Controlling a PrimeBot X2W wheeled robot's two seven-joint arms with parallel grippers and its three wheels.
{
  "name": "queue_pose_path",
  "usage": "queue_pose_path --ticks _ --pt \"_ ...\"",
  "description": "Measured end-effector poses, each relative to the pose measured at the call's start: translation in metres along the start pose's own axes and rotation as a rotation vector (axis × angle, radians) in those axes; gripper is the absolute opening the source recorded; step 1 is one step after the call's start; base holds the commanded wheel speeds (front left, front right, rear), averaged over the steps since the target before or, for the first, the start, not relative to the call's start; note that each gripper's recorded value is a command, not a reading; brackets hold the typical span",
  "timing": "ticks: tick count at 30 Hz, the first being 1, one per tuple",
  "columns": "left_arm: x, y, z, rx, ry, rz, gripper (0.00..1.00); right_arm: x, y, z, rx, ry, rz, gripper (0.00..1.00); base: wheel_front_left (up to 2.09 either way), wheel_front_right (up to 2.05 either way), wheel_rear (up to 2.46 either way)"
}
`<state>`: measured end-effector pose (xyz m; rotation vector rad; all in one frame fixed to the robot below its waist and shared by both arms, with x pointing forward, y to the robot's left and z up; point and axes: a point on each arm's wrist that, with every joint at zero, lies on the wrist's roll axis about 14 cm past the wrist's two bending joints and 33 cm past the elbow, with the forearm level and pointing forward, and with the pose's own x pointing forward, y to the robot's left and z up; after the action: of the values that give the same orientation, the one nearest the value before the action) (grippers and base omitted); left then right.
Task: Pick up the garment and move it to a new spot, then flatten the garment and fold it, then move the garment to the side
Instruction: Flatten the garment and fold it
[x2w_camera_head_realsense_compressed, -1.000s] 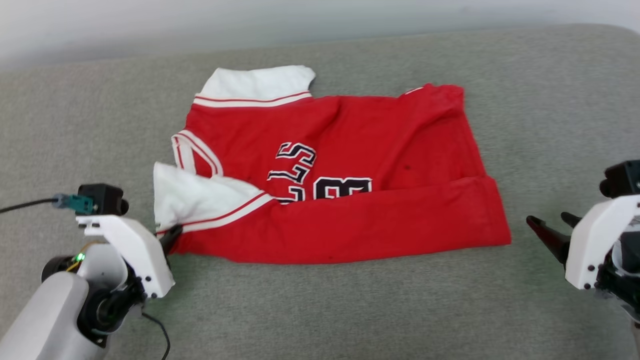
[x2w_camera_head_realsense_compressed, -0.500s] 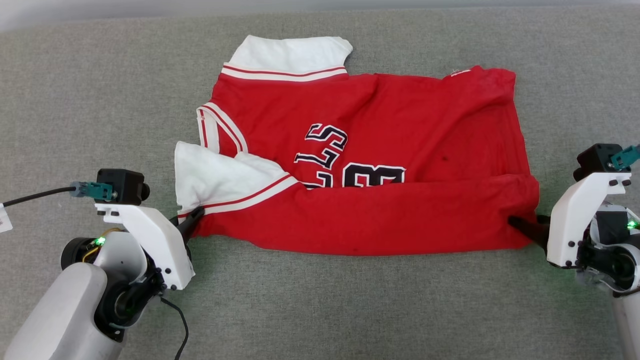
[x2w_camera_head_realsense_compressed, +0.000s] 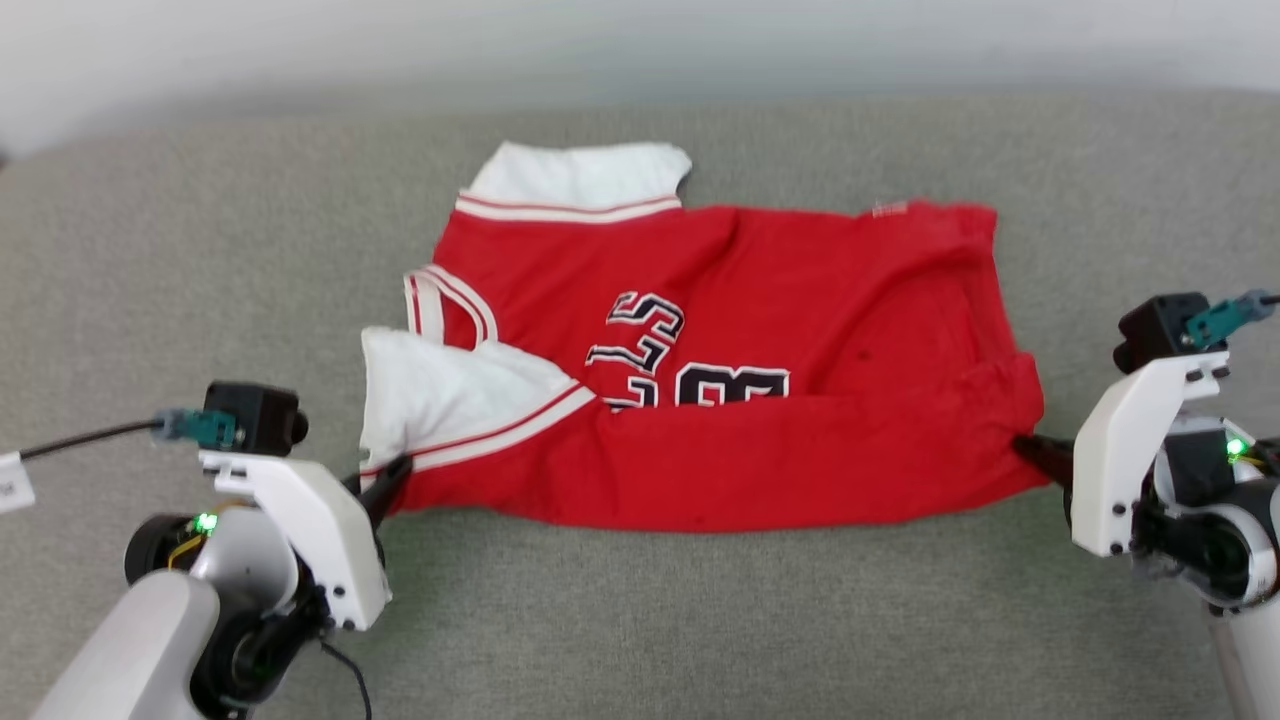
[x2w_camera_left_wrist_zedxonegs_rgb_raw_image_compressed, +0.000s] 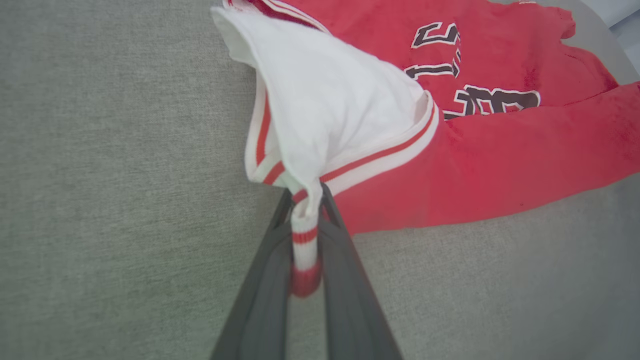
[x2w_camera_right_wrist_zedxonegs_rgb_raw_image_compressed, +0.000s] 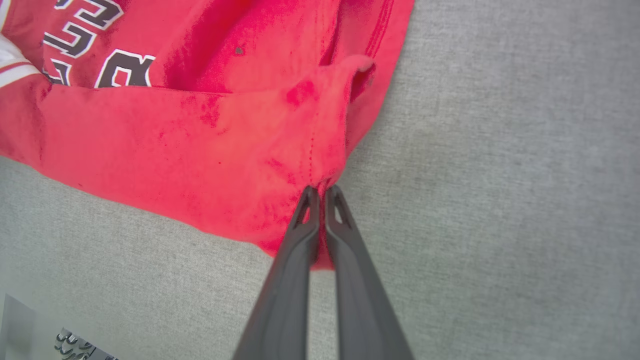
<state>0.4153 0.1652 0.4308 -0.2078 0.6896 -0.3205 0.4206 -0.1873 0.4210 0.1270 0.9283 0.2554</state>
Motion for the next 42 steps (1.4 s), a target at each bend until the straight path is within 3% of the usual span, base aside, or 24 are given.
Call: queue_pose_path --ticks 8,17,18,19,20,21,28,36,42 --pt "-0.044 -0.012 -0.009 -0.014 -0.054 0.008 0.00 -0.041 0.015 -0.012 -0.044 -0.056 0.019 0.00 0.00 0.00 0.00" --pt "-0.084 0.000 -0.062 -0.115 0.014 0.078 0.00 -0.058 0.015 -0.059 0.007 -0.029 0.016 0.00 0.00 0.00 0.00" --pt "-0.084 0.002 -0.065 -0.118 0.017 0.088 0.00 -0.056 0.017 -0.064 0.016 -0.027 0.018 0.05 0.00 0.00 0.00" --pt "-0.082 0.002 -0.064 -0.130 0.002 0.093 0.00 -0.054 0.017 -0.066 0.026 -0.037 0.019 0.44 0.00 0.00 0.00" --pt "-0.080 0.001 -0.066 -0.140 0.002 0.090 0.58 -0.051 0.019 -0.068 0.030 -0.048 0.021 1.00 0.00 0.00 0.00" --pt "-0.077 0.000 -0.069 -0.144 0.011 0.089 1.00 -0.049 0.020 -0.069 0.033 -0.056 0.024 1.00 0.00 0.00 0.00" --pt "-0.063 0.007 -0.032 -0.096 -0.105 0.118 1.00 -0.065 0.012 -0.028 -0.006 -0.380 -0.032 1.00 0.00 0.00 0.00" --pt "-0.047 0.002 0.082 0.076 -0.413 0.139 1.00 -0.102 0.007 0.030 -0.064 -0.779 -0.123 1.00 0.00 0.00 0.00" --pt "-0.013 0.005 0.136 0.132 -0.482 0.127 1.00 -0.102 0.006 0.058 -0.087 -0.880 -0.147 1.00 0.00 0.00 0.00"
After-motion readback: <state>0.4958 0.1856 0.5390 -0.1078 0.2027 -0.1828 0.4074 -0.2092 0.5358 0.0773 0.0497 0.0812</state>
